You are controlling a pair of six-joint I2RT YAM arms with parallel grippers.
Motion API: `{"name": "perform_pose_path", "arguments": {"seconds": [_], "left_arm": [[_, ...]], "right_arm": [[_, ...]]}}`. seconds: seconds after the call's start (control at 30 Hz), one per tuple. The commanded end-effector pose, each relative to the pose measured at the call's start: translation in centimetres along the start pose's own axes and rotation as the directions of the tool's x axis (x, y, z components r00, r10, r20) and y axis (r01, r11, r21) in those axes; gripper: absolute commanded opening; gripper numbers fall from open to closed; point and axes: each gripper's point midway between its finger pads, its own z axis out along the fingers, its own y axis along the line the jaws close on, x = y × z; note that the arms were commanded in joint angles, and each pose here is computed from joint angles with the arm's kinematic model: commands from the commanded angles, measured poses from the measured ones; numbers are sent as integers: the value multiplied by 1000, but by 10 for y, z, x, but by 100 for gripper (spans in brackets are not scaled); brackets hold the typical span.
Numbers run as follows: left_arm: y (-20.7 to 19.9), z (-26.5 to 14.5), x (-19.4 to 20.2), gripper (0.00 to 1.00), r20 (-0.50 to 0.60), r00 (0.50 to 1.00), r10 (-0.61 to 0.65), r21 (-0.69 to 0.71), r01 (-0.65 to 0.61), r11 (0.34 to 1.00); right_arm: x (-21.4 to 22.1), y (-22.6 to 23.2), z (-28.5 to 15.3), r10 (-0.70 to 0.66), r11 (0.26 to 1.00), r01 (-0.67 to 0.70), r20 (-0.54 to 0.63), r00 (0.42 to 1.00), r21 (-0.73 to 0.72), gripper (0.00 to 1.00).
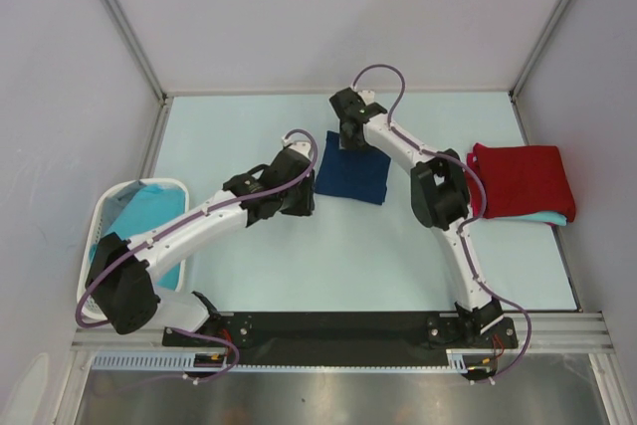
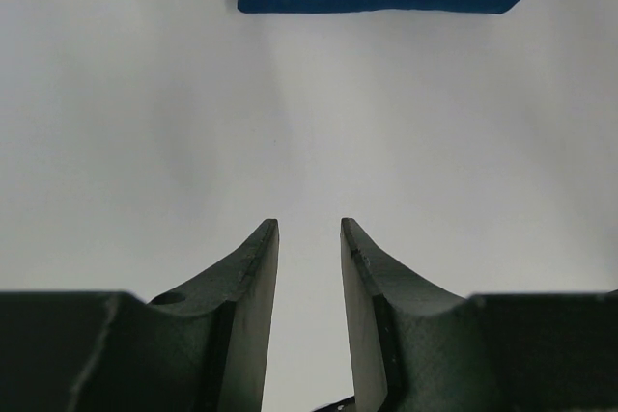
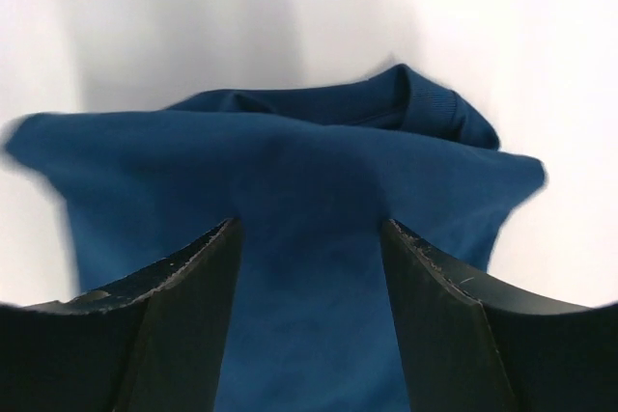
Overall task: Fold and stack the t-shirts
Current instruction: Smooth out wrinkles on the folded tshirt
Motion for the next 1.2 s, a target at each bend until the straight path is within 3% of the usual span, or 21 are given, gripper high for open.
{"name": "perform_pose_path", "arguments": {"seconds": [0.0,0.23,0.33,0.47,0.6,0.8,1.17], "left_arm": [[3,-8,0,37,17,1000,-6,-15,7,1000],[7,-4,5,37,-5,1000,9,-29,-9,1000],[7,-7,2,37,9,1000,18,-30,-17,999],[8,-16,-2,37,38,999,14,-23,-13,1000],[6,-25,-5,38,63,998,7,-2,-7,1000],[1,-32,-2,38,67,998,7,23,-9,1000],[8,-31,27,38,28,999,34,-18,-34,999]], "right_arm": [[-5,-1,16,-4,1000,4,5,1000,2,65],[11,-9,23,-4,999,5,-22,1000,46,65],[-3,-14,-8,23,999,-24,33,999,42,66],[-49,-25,-101,92,995,-84,167,982,-53,70],[-58,-44,-163,125,991,-113,214,969,-69,74],[-35,-65,-211,140,988,-128,160,977,-87,78],[28,-98,-232,82,996,-76,174,981,-42,79]]}}
